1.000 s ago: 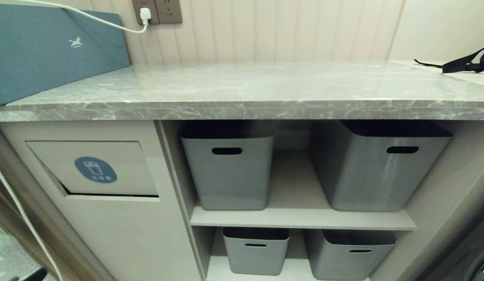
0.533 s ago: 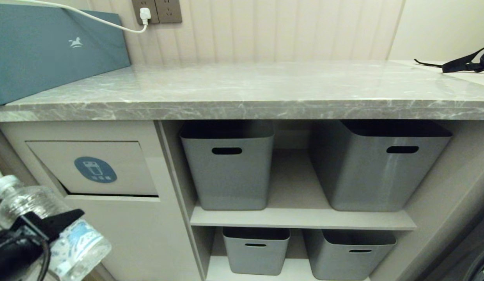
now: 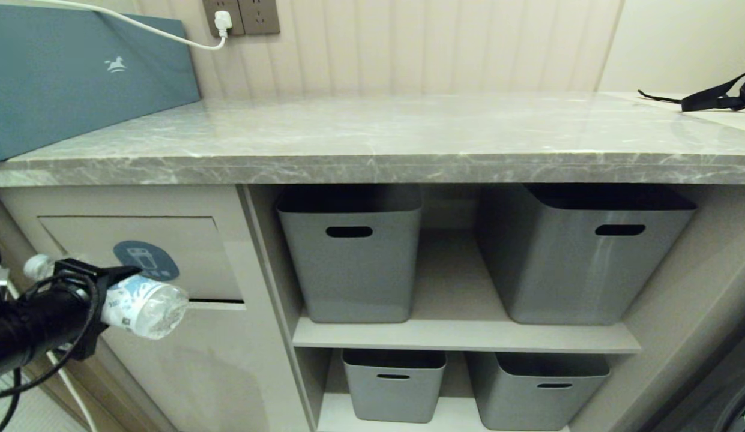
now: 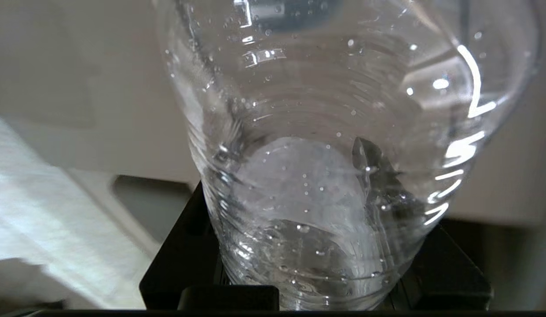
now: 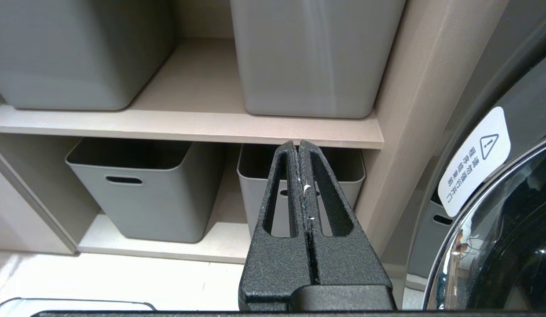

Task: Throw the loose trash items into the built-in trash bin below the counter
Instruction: Put the garbage in the trash can

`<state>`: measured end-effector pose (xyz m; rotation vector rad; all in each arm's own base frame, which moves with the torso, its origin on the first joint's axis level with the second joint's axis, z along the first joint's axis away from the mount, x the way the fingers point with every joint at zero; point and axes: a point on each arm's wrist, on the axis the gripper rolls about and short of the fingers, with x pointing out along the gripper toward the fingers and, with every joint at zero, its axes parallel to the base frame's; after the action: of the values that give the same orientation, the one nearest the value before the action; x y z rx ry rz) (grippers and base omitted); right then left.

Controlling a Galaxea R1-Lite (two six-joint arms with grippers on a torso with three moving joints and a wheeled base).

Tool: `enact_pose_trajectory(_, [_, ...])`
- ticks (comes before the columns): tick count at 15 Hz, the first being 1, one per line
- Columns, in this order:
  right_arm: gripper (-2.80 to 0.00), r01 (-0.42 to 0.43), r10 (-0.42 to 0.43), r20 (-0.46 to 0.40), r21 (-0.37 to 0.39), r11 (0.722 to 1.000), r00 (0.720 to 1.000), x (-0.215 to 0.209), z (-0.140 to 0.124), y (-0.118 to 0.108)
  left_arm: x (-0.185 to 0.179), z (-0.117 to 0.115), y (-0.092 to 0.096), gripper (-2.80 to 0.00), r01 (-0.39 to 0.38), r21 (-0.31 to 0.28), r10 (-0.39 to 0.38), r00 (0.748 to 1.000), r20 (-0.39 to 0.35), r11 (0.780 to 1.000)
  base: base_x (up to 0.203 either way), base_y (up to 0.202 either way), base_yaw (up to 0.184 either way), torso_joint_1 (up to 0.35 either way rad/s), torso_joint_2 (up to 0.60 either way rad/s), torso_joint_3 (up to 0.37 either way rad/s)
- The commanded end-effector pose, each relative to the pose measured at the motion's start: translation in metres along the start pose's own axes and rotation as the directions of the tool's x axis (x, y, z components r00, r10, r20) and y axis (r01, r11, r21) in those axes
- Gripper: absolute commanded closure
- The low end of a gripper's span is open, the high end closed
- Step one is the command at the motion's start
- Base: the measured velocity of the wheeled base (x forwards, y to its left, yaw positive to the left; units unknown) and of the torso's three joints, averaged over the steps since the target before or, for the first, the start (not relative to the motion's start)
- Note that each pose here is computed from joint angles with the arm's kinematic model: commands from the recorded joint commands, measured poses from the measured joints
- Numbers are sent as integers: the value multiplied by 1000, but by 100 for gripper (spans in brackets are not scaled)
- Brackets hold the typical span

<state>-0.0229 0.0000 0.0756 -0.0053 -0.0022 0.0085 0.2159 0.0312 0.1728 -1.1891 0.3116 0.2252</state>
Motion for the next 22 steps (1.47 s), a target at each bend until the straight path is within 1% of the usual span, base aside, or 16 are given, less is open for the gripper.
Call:
enact_pose_trajectory(1, [0,-1,1,1,-1,1000,1000,0,0,0,25,13,14,0,-7,-76,5,1000,-26,997,0,0,0,0,0,0])
enact_pose_trajectory(4, [0,-1,1,1,-1,1000,1000,0,0,0,38,30,30,0,60,-102,-67,996,-64,993,0,0,0,0,0,0])
enact_pose_trajectory(6, [0,-1,1,1,-1,1000,1000,0,0,0,44,36,43,0,123,-105,-135,985,-108,987,0,0,0,0,0,0])
enact_pose_trajectory(7, [0,-1,1,1,-1,1000,1000,0,0,0,46,38,51,0,138,-108,-151,981,-124,984,0,0,0,0,0,0])
enact_pose_trajectory(9, [0,-1,1,1,-1,1000,1000,0,0,0,53,38,65,0,142,-101,-155,978,-142,985,0,0,0,0,0,0])
enact_pose_trajectory(12, [0,-1,1,1,-1,1000,1000,0,0,0,73,38,78,0,144,-64,-153,976,-155,987,0,0,0,0,0,0])
enact_pose_trajectory(15, [0,-1,1,1,-1,1000,1000,0,0,0,103,47,81,0,173,-47,-178,973,-150,984,0,0,0,0,0,0])
enact_pose_trajectory(18, [0,-1,1,1,-1,1000,1000,0,0,0,131,50,78,0,198,-39,-202,966,-163,979,0,0,0,0,0,0])
enact_pose_trajectory(20, [0,-1,1,1,-1,1000,1000,0,0,0,140,53,72,0,219,-58,-226,962,-153,974,0,0,0,0,0,0])
enact_pose_trajectory(21, [0,-1,1,1,-1,1000,1000,0,0,0,144,52,67,0,224,-74,-233,962,-143,972,0,0,0,0,0,0])
enact_pose_trajectory(22, [0,-1,1,1,-1,1000,1000,0,0,0,149,43,60,0,223,-69,-230,964,-130,972,0,0,0,0,0,0])
